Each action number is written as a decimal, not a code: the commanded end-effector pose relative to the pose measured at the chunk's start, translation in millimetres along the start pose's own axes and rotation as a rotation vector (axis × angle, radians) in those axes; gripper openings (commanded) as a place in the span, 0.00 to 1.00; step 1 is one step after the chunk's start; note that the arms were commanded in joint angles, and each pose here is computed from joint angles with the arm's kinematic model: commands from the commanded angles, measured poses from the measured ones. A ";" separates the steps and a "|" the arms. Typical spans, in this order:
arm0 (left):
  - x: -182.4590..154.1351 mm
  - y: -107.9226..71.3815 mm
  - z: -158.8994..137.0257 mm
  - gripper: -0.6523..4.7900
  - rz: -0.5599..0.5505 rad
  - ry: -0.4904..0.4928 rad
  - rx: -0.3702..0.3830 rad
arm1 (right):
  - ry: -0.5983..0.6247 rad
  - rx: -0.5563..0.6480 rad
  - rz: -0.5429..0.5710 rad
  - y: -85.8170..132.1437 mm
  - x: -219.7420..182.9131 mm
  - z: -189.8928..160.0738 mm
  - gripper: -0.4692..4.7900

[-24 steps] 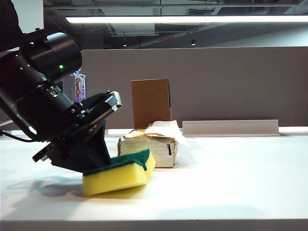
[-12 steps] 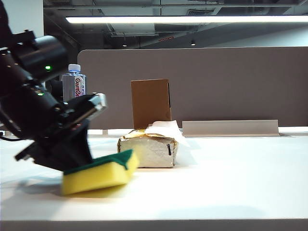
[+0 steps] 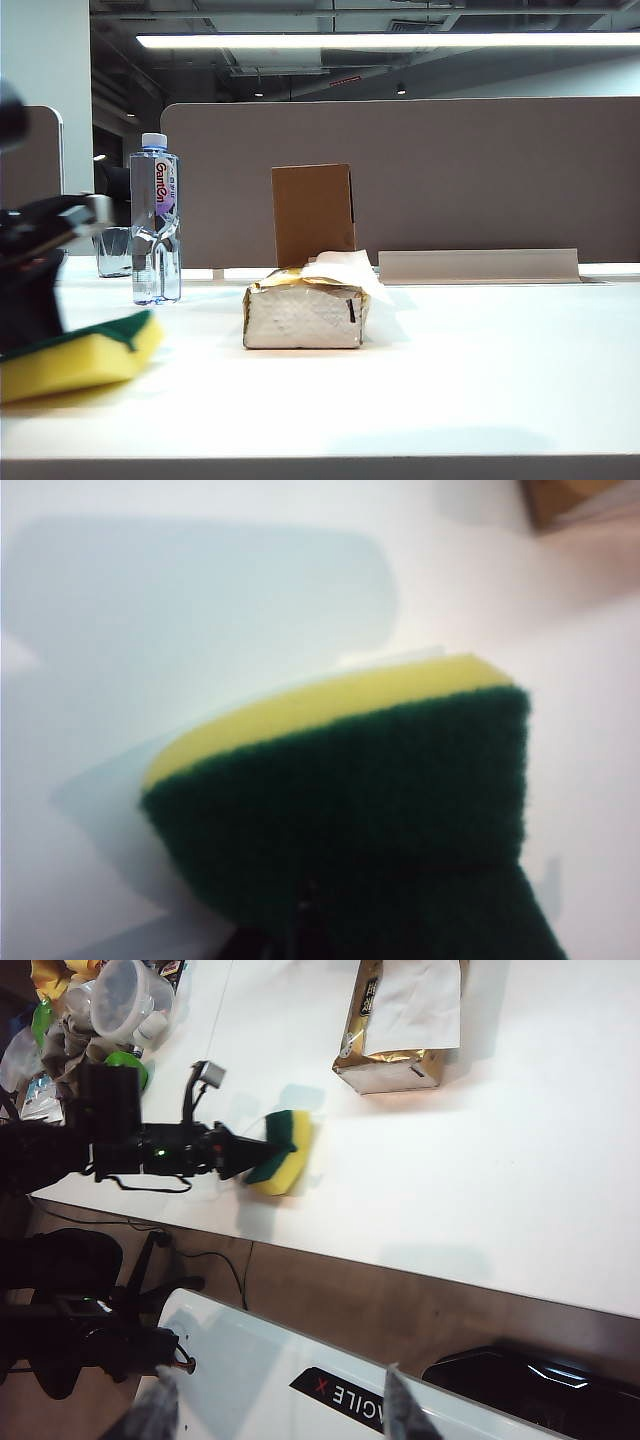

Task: Move the sponge from right to left to wipe the table, avoiding obstacles on the table, and finally reaching the bottle of mineral water.

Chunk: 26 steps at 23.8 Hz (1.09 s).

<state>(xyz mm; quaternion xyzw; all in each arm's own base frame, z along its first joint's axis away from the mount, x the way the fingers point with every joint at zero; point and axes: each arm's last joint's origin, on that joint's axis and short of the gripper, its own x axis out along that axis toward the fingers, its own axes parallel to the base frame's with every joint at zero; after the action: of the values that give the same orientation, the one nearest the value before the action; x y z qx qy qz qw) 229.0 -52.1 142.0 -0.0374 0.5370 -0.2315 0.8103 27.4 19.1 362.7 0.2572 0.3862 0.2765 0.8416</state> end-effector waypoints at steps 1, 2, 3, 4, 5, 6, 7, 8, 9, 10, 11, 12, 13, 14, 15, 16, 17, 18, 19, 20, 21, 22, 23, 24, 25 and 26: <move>-4.4 22.5 -30.0 0.11 0.173 0.175 -0.083 | -0.010 -0.011 0.008 1.2 -0.9 0.8 0.59; -7.3 26.2 -31.8 0.11 0.179 0.175 -0.097 | -0.010 -0.011 0.008 1.2 -0.9 0.8 0.59; -11.5 30.9 -33.4 0.11 0.188 0.173 -0.116 | -0.010 -0.011 0.008 1.2 -0.9 0.8 0.59; -14.3 34.2 -34.0 0.11 0.194 0.165 -0.137 | -0.009 -0.010 0.008 1.2 -0.9 0.7 0.59; -18.0 38.1 -34.2 0.11 0.198 0.148 -0.158 | -0.009 -0.011 0.008 1.2 -0.9 0.8 0.59; -20.6 40.6 -34.4 0.11 0.196 0.135 -0.172 | -0.009 -0.011 0.009 1.2 -0.9 0.8 0.59; -23.1 42.8 -34.6 0.11 0.198 0.123 -0.184 | -0.009 -0.011 0.008 1.2 -0.9 0.7 0.59; -25.3 44.5 -34.7 0.11 0.200 0.112 -0.193 | -0.009 -0.011 0.008 1.2 -0.9 0.7 0.59; -26.4 45.0 -34.6 0.11 0.203 0.107 -0.195 | -0.010 -0.012 0.009 1.4 -1.2 0.3 0.59; -26.7 44.8 -34.5 0.11 0.200 0.104 -0.195 | -0.012 -0.014 0.009 1.6 -1.5 -0.2 0.59; -26.9 44.7 -34.4 0.11 0.200 0.103 -0.194 | -0.014 -0.015 0.010 1.7 -1.8 -0.5 0.59; -26.8 44.6 -34.4 0.11 0.199 0.104 -0.194 | -0.013 -0.015 0.010 1.7 -1.8 -0.6 0.59; -26.7 44.0 -34.3 0.11 0.183 0.101 -0.194 | -0.014 -0.015 0.010 1.7 -1.8 -0.5 0.59; -26.6 44.0 -34.3 0.11 0.180 0.100 -0.194 | -0.014 -0.015 0.009 1.7 -1.8 -0.6 0.59; -26.6 44.0 -34.3 0.11 0.181 0.101 -0.194 | -0.014 -0.015 0.009 1.7 -1.8 -0.6 0.59; -26.6 44.0 -34.1 0.11 0.182 0.099 -0.194 | -0.014 -0.015 0.010 1.7 -1.8 -0.6 0.59; -26.6 44.1 -34.0 0.11 0.182 0.098 -0.193 | -0.014 -0.015 0.009 1.7 -1.8 -0.6 0.59; -26.6 44.1 -33.9 0.11 0.182 0.097 -0.193 | -0.014 -0.015 0.009 1.7 -1.8 -0.6 0.59; -26.6 44.2 -33.6 0.11 0.182 0.094 -0.192 | -0.014 -0.015 0.009 1.7 -1.8 -0.6 0.59; -26.6 44.3 -33.3 0.11 0.183 0.091 -0.191 | -0.014 -0.015 0.009 1.7 -1.8 -0.6 0.59; -26.6 44.3 -33.1 0.11 0.183 0.089 -0.190 | -0.014 -0.015 0.009 1.7 -1.8 -0.6 0.59; -26.6 44.4 -32.8 0.11 0.184 0.086 -0.189 | -0.014 -0.015 0.009 1.7 -1.8 -0.6 0.59; -26.6 44.5 -32.3 0.11 0.184 0.082 -0.188 | -0.014 -0.015 0.009 1.7 -1.8 -0.6 0.59; -26.5 44.5 -31.7 0.11 0.179 0.074 -0.186 | -0.014 -0.015 0.009 1.7 -1.8 -0.6 0.59; -26.4 44.5 -30.5 0.11 0.167 0.062 -0.183 | -0.014 -0.014 0.009 1.7 -1.8 -0.6 0.59; -26.3 44.5 -30.0 0.11 0.164 0.055 -0.181 | -0.014 -0.015 0.009 1.7 -1.8 -0.6 0.59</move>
<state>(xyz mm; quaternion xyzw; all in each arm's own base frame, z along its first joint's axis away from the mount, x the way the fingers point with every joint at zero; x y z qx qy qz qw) 215.6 1.0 147.2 -0.0802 0.5461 -0.1509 0.8201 25.6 19.1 362.8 0.2559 0.3829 0.2775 0.8431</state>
